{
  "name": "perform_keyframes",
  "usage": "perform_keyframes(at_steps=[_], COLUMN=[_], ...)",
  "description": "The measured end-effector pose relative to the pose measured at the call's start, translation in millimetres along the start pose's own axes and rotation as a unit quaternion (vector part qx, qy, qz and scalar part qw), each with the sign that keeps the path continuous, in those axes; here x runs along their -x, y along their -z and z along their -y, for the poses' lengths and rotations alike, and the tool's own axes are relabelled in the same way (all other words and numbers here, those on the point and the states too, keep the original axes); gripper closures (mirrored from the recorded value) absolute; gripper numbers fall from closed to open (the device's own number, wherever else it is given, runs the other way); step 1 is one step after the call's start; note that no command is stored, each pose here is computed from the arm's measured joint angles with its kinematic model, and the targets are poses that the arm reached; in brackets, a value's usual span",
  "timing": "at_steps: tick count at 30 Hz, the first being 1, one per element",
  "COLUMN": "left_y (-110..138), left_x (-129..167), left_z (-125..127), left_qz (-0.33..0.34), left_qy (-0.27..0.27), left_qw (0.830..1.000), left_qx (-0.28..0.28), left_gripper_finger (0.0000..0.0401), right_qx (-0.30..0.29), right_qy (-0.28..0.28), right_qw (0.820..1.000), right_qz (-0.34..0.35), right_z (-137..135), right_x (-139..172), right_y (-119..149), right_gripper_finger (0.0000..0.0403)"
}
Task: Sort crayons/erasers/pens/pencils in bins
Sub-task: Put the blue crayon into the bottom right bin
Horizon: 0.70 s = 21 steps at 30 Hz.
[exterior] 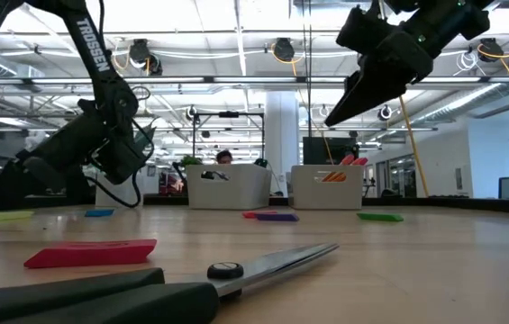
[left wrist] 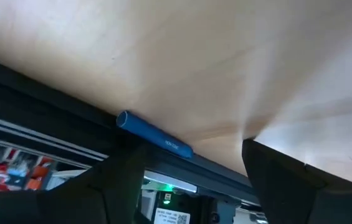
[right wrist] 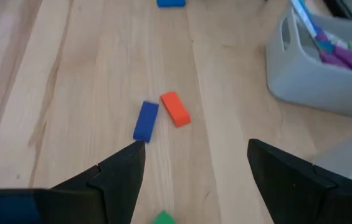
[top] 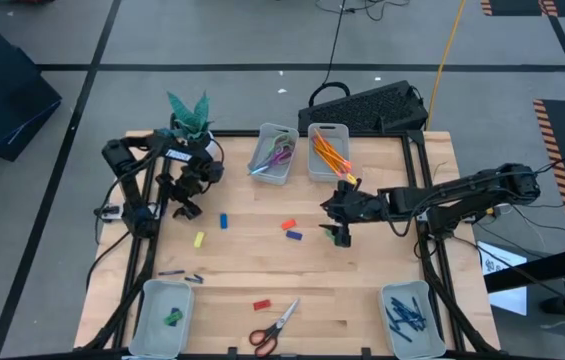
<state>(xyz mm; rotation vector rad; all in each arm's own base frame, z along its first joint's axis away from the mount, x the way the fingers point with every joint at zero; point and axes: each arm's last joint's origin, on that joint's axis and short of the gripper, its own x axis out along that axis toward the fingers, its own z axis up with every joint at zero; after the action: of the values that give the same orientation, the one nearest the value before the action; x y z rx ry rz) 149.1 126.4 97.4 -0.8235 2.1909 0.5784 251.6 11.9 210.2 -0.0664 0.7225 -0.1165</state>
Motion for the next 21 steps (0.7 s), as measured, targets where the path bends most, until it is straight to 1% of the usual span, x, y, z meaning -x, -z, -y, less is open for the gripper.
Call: perform_keyframes(at_steps=[4, 7, 10, 15, 18, 21], left_y=[0.0, 0.7, 6.5, 21.5, 28.8, 30.6], left_x=[0.3, 1.1, 3.8, 15.5, 20.7, 22.2], left_z=[-4.7, -5.1, -2.7, 4.0, 6.3, 6.8], left_qz=[0.003, 0.003, 0.002, 0.030, 0.045, 0.050], left_qy=[0.015, 0.033, 0.039, 0.057, 0.065, 0.078], left_qw=[1.000, 0.999, 0.999, 0.998, 0.997, 0.996], left_qx=[0.004, -0.004, -0.004, 0.000, 0.015, 0.017], left_gripper_finger=[0.0127, 0.0129, 0.0138, 0.0155, 0.0161, 0.0166], right_qx=[-0.018, -0.020, -0.027, -0.029, -0.030, -0.030], right_qy=[0.000, 0.001, 0.001, 0.001, 0.001, 0.001], right_qw=[1.000, 0.999, 0.999, 0.999, 0.999, 0.999], right_qz=[-0.018, -0.028, -0.028, -0.025, -0.022, -0.020], right_z=[0.0, 0.0, 0.0, 0.0, 0.0, 0.1], right_x=[0.1, 0.2, 0.2, 0.2, 0.1, 0.0], right_y=[3.6, 5.5, 5.6, 5.0, 4.3, 3.8], right_gripper_finger=[0.0126, 0.0126, 0.0126, 0.0126, 0.0126, 0.0126])
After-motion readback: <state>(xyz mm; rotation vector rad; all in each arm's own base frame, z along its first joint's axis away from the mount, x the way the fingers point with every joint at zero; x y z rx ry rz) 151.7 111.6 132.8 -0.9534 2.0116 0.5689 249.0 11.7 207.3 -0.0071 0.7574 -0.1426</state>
